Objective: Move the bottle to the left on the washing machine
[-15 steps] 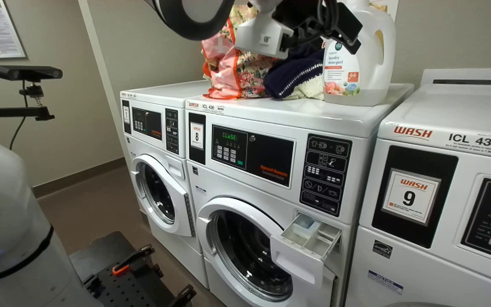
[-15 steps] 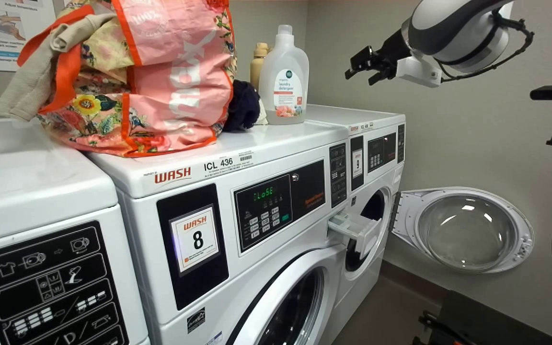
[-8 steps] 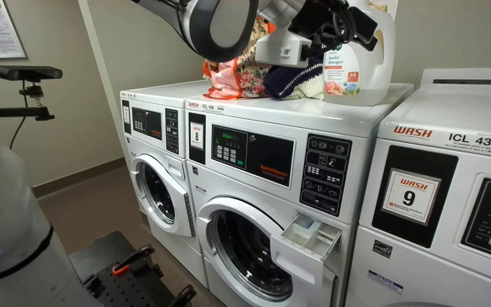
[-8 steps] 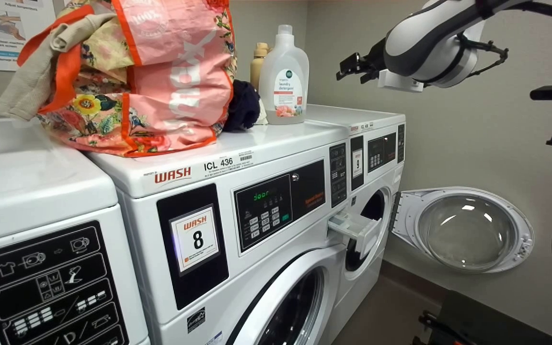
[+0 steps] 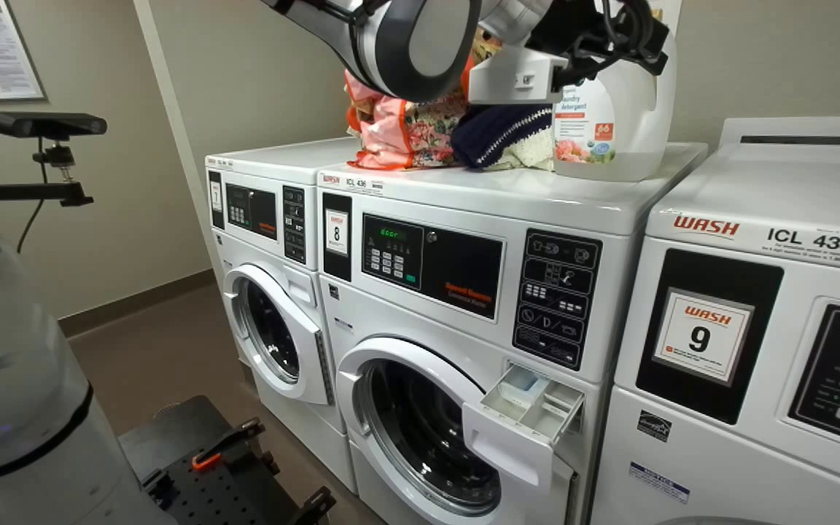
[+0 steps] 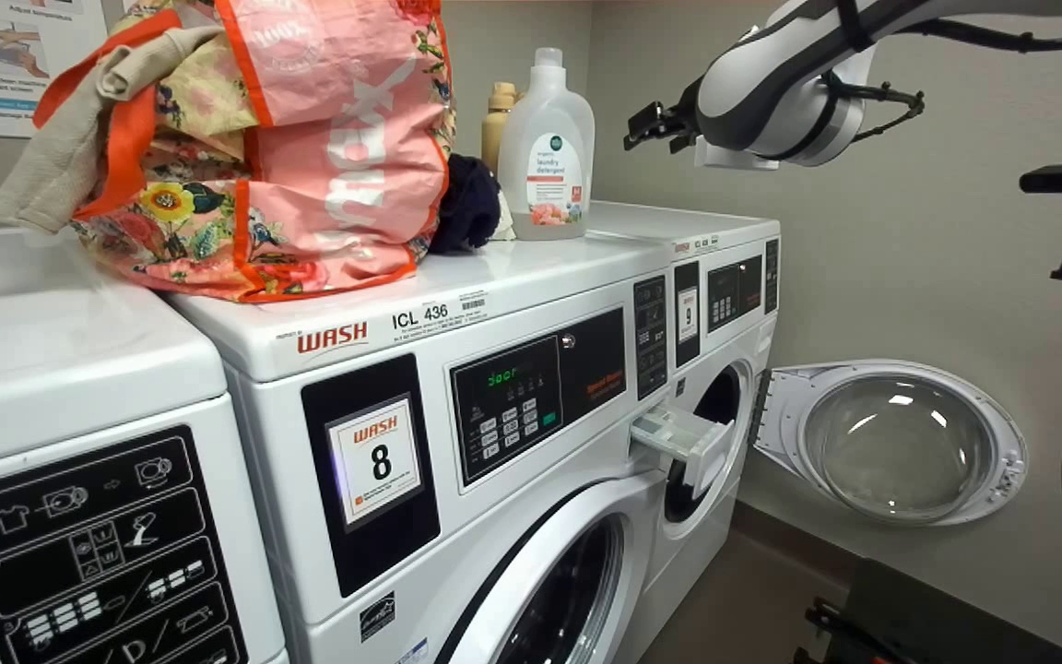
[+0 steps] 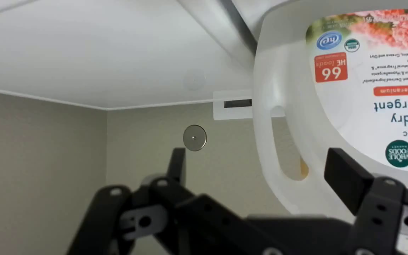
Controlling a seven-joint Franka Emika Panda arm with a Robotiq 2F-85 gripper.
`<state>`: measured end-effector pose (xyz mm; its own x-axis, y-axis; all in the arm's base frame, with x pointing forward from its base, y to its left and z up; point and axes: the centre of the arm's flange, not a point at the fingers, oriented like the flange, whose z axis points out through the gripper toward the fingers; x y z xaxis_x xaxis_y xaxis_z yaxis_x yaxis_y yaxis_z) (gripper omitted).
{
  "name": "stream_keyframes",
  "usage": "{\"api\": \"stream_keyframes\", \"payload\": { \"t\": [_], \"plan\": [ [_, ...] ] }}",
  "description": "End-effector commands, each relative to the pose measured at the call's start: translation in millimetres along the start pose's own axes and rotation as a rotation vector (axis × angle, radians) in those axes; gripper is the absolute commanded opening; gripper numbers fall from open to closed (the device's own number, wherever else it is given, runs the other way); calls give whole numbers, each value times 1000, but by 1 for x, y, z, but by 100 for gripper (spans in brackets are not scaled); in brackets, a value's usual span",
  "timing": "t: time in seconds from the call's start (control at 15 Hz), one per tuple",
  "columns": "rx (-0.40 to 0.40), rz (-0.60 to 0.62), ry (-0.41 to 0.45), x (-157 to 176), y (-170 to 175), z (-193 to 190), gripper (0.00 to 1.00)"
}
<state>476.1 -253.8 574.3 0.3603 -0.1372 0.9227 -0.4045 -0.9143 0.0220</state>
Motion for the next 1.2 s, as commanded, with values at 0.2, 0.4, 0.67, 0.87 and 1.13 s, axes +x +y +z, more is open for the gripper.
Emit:
{"api": "stream_keyframes", "payload": {
  "t": [0.2, 0.4, 0.67, 0.87, 1.13],
  "plan": [
    [57, -73, 25, 17, 10, 22, 100],
    [65, -75, 28, 20, 14, 28, 100],
    [50, -67, 42, 28, 29, 36, 100],
    [44, -66, 52, 38, 38, 42, 100],
    [82, -81, 50, 49, 37, 46, 100]
  ]
}}
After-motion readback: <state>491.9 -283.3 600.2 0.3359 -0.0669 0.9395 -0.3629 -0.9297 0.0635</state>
